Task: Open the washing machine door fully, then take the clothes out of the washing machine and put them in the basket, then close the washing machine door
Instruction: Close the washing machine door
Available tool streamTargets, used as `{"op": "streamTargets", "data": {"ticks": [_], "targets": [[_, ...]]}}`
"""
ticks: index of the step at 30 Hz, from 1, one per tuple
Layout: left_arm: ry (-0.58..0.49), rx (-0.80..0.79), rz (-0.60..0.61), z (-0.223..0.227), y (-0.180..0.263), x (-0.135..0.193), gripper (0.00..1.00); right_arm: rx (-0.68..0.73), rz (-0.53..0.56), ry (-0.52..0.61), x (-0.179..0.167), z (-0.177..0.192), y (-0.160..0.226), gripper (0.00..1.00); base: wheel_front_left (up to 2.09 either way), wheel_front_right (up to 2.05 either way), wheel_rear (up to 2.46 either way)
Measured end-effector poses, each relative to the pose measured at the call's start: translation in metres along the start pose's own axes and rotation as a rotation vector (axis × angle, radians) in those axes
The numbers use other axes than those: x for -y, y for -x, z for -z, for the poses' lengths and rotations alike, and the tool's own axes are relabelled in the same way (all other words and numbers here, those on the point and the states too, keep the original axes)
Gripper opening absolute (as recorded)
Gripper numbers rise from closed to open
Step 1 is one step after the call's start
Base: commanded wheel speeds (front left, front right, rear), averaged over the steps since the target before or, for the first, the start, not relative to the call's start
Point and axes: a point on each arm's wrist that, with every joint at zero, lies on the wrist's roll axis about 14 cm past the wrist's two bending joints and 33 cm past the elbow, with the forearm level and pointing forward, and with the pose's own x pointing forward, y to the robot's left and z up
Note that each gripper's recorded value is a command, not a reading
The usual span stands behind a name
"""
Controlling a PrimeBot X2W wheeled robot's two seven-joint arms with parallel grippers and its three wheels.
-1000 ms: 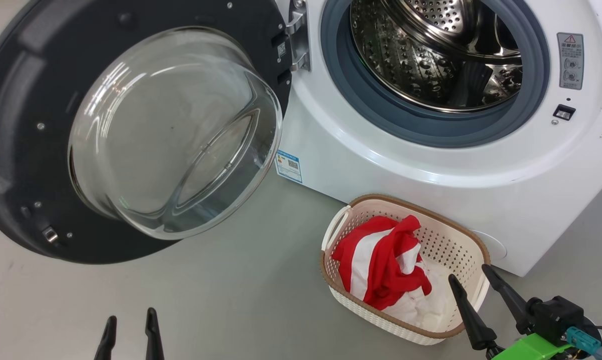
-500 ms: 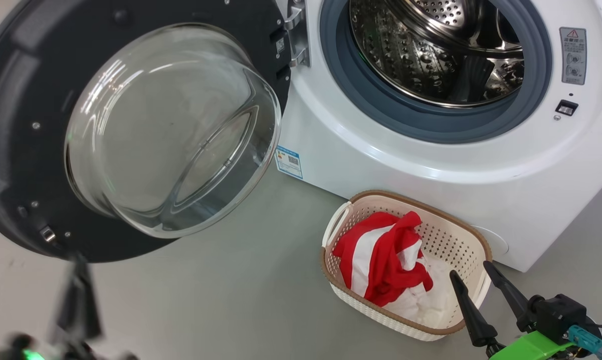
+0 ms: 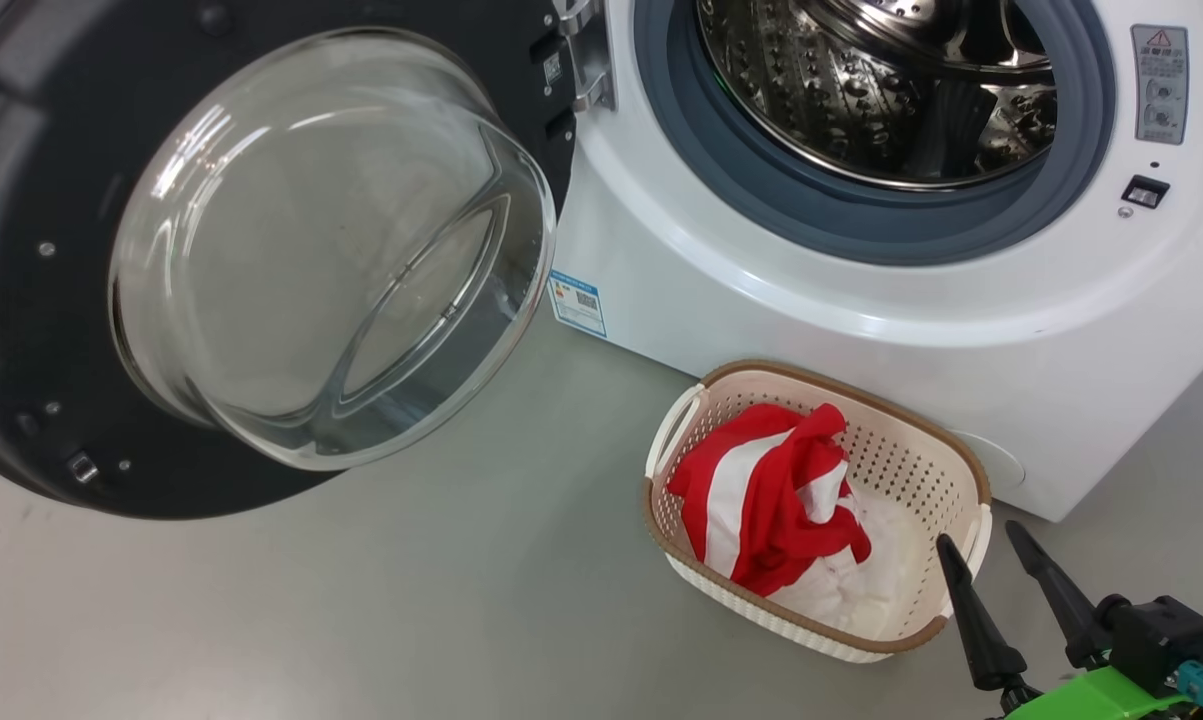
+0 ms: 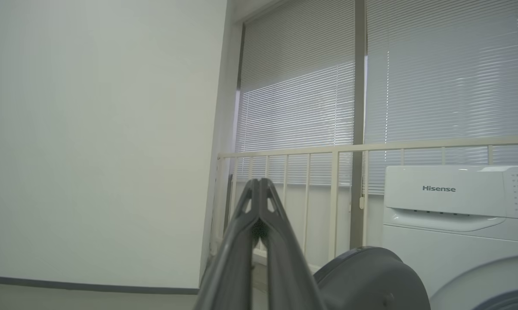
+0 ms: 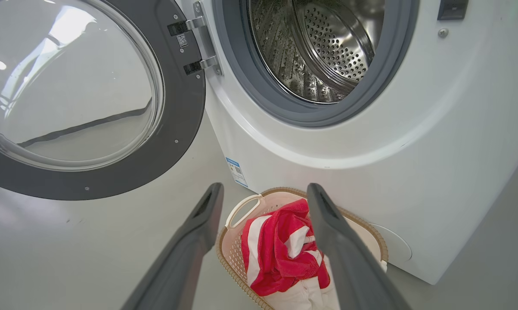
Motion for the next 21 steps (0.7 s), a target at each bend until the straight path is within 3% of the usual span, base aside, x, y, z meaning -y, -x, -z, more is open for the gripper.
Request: {"op": "streamTargets", "data": {"ticks": [4, 10, 16, 21], "targets": [[0.078, -0.079, -0.059, 0.016, -0.017, -0.018, 0.0, -0.002, 0.013, -0.003, 0.005, 0.002, 0.001, 1.0, 0.0, 0.0, 0.0], [0.198, -0.338, -0.153, 0.067, -0.032, -0.043, 0.0, -0.014, 0.027, -0.011, 0.013, 0.008, 0.0, 1.0, 0.0, 0.0, 0.0], [0.376, -0.754, -0.226, 0.148, 0.002, -0.04, 0.0, -0.041, 0.043, -0.019, 0.025, 0.02, -0.001, 1.0, 0.0, 0.0, 0.0], [0.444, -0.94, -0.221, 0.172, 0.02, -0.03, 0.0, -0.051, 0.044, -0.014, 0.031, 0.023, -0.004, 1.0, 0.0, 0.0, 0.0]]}}
